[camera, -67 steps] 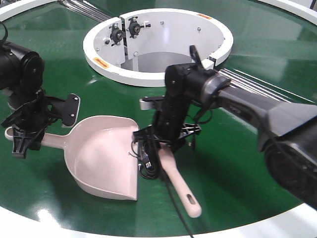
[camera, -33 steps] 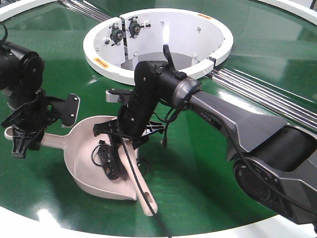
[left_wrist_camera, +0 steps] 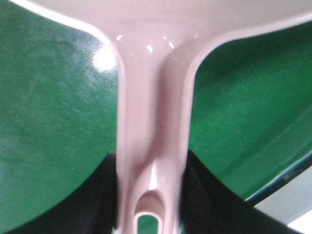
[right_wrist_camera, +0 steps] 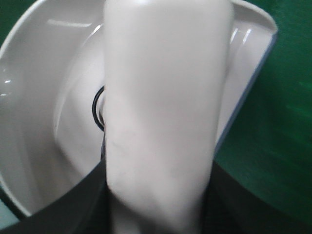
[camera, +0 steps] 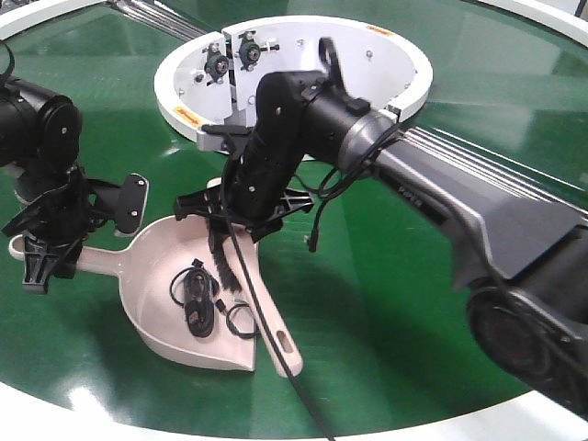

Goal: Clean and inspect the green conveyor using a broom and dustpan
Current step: 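Sweep the black cable into the dustpan with the right-held brush, then move the brush back and lower it onto the belt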

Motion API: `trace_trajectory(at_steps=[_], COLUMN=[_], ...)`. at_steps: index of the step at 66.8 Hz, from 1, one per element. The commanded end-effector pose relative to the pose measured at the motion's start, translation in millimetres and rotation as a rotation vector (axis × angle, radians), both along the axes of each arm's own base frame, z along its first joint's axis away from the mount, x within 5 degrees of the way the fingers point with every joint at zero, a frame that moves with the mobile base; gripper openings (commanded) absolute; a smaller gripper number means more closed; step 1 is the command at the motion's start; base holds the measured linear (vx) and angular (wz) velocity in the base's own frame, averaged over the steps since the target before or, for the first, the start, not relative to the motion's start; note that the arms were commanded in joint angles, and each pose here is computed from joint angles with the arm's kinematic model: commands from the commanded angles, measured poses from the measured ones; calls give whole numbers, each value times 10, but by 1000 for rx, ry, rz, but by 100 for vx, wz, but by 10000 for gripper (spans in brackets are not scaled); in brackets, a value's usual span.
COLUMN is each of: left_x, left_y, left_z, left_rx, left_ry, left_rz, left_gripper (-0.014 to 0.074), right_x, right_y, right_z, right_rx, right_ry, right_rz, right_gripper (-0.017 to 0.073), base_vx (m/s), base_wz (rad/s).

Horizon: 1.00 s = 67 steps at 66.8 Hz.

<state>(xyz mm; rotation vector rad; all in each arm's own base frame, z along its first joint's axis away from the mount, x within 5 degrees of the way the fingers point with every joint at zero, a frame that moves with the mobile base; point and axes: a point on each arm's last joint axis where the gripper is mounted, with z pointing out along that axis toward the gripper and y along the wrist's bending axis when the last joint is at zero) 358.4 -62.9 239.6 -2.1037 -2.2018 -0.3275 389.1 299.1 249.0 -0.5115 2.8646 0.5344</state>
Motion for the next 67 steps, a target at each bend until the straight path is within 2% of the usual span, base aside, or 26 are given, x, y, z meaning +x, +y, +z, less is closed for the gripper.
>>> trace_trajectory(at_steps=[1, 6, 19, 30, 40, 57, 67], left_x=[-59, -59, -59, -59, -59, -59, -59], left_y=[-37, -37, -37, -37, -37, -37, -37], left_z=[239, 239, 239, 239, 239, 239, 239], left_rx=[-21, -21, -21, -21, -21, -21, -21], left_ry=[-43, -43, -43, -43, -43, -43, -43], left_rz=[12, 12, 12, 12, 12, 12, 12], left_gripper=[-7, -7, -7, -7, -7, -7, -7], right_x=[-128, -154, -222, -287, -264, -140, -59], right_y=[-235, -363, -842, -1207, -1533, -1951, -2089], right_z=[468, 469, 373, 301, 194, 12, -126], right_rx=[16, -5, -124, -175, -234, -281, -299], right_ry=[-41, -32, -5, 33, 63, 114, 142], right_rz=[4, 3, -11, -25, -70, -140, -154], right_gripper=[-3, -3, -3, -3, -3, -3, -3], base_vx=[0, 0, 0, 0, 0, 0, 0], base_wz=[0, 0, 0, 0, 0, 0, 0])
